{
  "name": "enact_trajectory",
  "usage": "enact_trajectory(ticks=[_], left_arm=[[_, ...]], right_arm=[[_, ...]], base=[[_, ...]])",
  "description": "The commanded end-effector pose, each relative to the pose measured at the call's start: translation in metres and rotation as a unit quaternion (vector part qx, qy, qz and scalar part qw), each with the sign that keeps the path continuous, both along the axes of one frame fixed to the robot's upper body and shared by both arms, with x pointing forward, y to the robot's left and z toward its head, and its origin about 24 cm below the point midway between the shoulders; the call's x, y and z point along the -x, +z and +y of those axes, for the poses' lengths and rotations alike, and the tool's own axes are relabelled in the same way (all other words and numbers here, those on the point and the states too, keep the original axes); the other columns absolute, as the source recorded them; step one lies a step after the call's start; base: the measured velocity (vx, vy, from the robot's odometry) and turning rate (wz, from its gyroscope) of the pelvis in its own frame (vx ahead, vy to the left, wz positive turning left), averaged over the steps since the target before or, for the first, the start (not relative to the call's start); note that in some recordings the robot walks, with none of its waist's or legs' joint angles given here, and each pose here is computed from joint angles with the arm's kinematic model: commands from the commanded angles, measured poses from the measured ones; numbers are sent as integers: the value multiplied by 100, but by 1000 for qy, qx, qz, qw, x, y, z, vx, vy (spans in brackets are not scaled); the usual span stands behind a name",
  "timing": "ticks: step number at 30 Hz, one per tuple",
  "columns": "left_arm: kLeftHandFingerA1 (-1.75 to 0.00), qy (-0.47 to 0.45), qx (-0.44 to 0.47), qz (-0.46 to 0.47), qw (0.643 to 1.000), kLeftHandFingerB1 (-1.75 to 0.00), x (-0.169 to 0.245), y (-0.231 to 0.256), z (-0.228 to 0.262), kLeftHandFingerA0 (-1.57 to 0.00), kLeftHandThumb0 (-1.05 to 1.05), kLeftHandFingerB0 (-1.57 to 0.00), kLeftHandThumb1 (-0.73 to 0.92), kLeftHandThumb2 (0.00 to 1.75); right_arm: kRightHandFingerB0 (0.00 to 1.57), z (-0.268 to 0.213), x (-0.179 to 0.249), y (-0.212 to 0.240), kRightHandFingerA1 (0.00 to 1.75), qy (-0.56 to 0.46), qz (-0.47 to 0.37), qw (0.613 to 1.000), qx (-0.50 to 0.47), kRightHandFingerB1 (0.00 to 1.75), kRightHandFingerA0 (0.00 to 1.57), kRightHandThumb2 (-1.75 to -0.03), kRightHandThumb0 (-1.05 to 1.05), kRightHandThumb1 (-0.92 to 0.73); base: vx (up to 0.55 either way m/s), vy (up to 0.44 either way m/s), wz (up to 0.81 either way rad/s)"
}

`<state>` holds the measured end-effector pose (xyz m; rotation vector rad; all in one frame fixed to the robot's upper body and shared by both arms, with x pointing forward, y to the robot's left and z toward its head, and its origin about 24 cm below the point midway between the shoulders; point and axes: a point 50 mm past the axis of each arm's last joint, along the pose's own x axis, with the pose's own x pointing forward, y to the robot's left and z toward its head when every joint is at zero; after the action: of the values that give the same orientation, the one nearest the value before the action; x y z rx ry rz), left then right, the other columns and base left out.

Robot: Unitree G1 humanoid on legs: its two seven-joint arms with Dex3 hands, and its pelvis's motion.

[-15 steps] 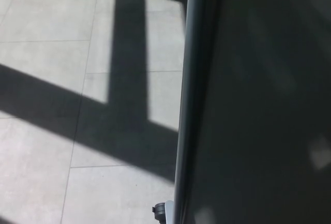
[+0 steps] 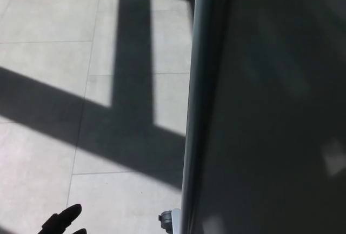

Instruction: A white board is being place on the right hand side and parallel to the robot and the robot uses its left hand to grab on the leftside of the whiteboard and drag the whiteboard from the right hand side to the left hand side

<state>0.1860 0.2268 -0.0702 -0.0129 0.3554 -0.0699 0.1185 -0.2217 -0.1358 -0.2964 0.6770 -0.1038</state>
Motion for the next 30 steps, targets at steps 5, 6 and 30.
enact_trajectory(ticks=[5,6,30], left_arm=[[-33,-120,1,-86,989,-31,-54,66,-30,-16,-39,-13,51,64],[-33,-130,3,-91,987,-30,-58,70,-35,-16,-37,-12,53,62],[-29,-307,4,-120,944,-24,-105,125,-120,-8,-31,-8,50,58]], right_arm=[[17,1,-1,5,98,-5,-38,999,-4,89,90,-69,-53,-79],[24,1,-1,5,93,-2,-37,999,-4,73,76,-106,-55,-60],[15,5,12,-1,103,28,-10,1000,9,88,73,-70,-58,-82]], base=[[0,0,0],[0,0,0],[0,0,0]])
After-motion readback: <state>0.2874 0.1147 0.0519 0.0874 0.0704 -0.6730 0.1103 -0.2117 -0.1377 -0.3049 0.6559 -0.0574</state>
